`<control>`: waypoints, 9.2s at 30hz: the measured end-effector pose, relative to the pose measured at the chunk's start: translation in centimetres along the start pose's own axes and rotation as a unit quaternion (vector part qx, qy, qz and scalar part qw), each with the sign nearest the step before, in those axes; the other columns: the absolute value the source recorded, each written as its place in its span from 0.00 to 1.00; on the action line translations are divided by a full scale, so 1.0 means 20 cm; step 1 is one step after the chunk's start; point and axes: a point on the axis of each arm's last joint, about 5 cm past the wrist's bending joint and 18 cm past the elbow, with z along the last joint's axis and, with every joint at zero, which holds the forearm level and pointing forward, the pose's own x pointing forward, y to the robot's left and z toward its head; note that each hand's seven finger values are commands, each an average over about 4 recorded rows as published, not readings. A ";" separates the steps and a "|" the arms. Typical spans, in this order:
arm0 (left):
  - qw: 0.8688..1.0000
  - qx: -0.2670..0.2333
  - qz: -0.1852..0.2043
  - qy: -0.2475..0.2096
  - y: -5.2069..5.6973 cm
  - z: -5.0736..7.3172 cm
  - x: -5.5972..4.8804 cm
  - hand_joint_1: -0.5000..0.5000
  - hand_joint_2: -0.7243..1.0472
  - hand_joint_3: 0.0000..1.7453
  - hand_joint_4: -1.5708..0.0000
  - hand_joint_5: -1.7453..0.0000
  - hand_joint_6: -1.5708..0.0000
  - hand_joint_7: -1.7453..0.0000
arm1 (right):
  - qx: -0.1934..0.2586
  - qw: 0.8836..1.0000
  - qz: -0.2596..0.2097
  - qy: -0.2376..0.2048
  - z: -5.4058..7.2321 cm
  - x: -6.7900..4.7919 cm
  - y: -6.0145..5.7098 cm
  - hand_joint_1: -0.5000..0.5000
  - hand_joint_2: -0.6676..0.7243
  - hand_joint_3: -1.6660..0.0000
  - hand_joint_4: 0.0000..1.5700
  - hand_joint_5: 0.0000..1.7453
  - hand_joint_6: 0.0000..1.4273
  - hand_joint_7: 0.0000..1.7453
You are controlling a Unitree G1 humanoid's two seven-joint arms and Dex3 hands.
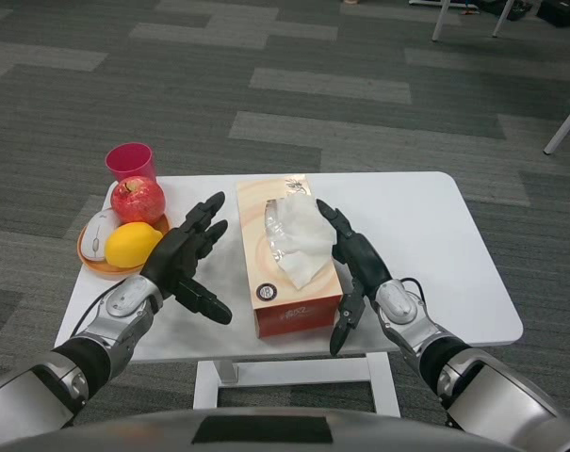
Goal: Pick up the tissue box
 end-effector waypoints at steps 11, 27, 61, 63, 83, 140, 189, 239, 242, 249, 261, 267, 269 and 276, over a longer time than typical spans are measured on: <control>0.998 0.037 -0.043 0.037 -0.03 -0.03 0.01 1.00 0.25 0.00 1.00 0.82 1.00 0.96 | 0.001 1.000 0.001 -0.002 0.00 0.00 0.00 0.38 1.00 1.00 0.20 0.00 0.00 0.04; 0.997 0.042 -0.052 0.048 -0.04 -0.02 0.03 1.00 0.25 0.00 1.00 0.82 1.00 0.96 | 0.000 1.000 0.000 -0.002 0.00 0.00 0.00 0.38 1.00 1.00 0.20 0.00 0.00 0.04; 0.999 0.023 -0.026 0.038 -0.10 0.00 0.08 1.00 0.30 0.00 1.00 0.82 1.00 0.96 | 0.005 1.000 -0.009 -0.003 0.01 0.01 0.04 0.38 1.00 1.00 0.28 0.00 0.00 0.04; 0.999 0.023 -0.027 0.037 -0.10 0.00 0.09 1.00 0.30 0.00 1.00 0.82 1.00 0.96 | 0.004 1.000 -0.011 -0.003 0.00 0.01 0.04 0.38 1.00 1.00 0.31 0.03 0.00 0.04; 0.999 0.010 -0.020 0.033 -0.12 0.00 0.10 1.00 0.35 0.00 1.00 0.81 1.00 0.96 | 0.006 1.000 -0.026 -0.004 0.01 0.01 0.04 0.46 0.98 1.00 0.61 0.07 0.00 0.04; 0.999 0.013 -0.028 0.033 -0.12 0.00 0.09 1.00 0.43 0.00 1.00 0.82 1.00 1.00 | 0.000 0.999 -0.055 -0.003 0.01 0.00 -0.02 0.29 0.77 1.00 1.00 0.72 0.05 0.53; 0.999 -0.007 -0.028 -0.015 -0.13 0.07 0.13 1.00 0.45 0.00 1.00 0.82 1.00 0.98 | 0.010 0.997 -0.062 -0.044 0.07 0.04 -0.02 0.33 0.73 1.00 0.87 0.72 0.02 0.48; 0.996 -0.049 -0.006 -0.079 -0.10 0.13 0.10 1.00 0.45 0.00 1.00 0.76 1.00 0.97 | 0.041 0.991 -0.073 -0.103 0.15 0.06 -0.03 0.38 0.64 0.99 0.69 0.78 0.00 0.52; 0.995 -0.049 -0.006 -0.081 -0.10 0.14 0.10 1.00 0.45 0.00 1.00 0.76 1.00 0.97 | 0.043 0.991 -0.075 -0.104 0.15 0.06 -0.03 0.38 0.64 0.98 0.69 0.78 0.00 0.52; 0.995 -0.049 -0.006 -0.085 -0.10 0.14 0.10 1.00 0.45 0.00 1.00 0.76 1.00 0.98 | 0.044 0.990 -0.075 -0.108 0.16 0.06 -0.03 0.38 0.64 0.99 0.69 0.78 0.00 0.52; 0.995 -0.049 -0.006 -0.089 -0.10 0.15 0.10 1.00 0.49 0.00 1.00 0.76 1.00 0.96 | 0.045 0.990 -0.075 -0.112 0.16 0.06 -0.03 0.38 0.64 1.00 0.69 0.78 0.00 0.52; 0.994 -0.049 -0.006 -0.093 -0.09 0.16 0.11 1.00 0.49 0.00 1.00 0.76 1.00 0.96 | 0.046 0.989 -0.075 -0.115 0.17 0.06 -0.03 0.38 0.62 1.00 0.67 0.78 0.00 0.56; 0.994 -0.049 -0.006 -0.093 -0.09 0.16 0.10 1.00 0.48 0.00 1.00 0.76 1.00 0.97 | 0.046 0.989 -0.075 -0.116 0.17 0.06 -0.03 0.38 0.61 1.00 0.67 0.79 0.00 0.56; 0.994 -0.048 -0.006 -0.095 -0.09 0.16 0.10 1.00 0.50 0.00 1.00 0.76 1.00 0.98 | 0.047 0.989 -0.075 -0.118 0.18 0.06 -0.03 0.38 0.62 1.00 0.67 0.81 0.00 0.56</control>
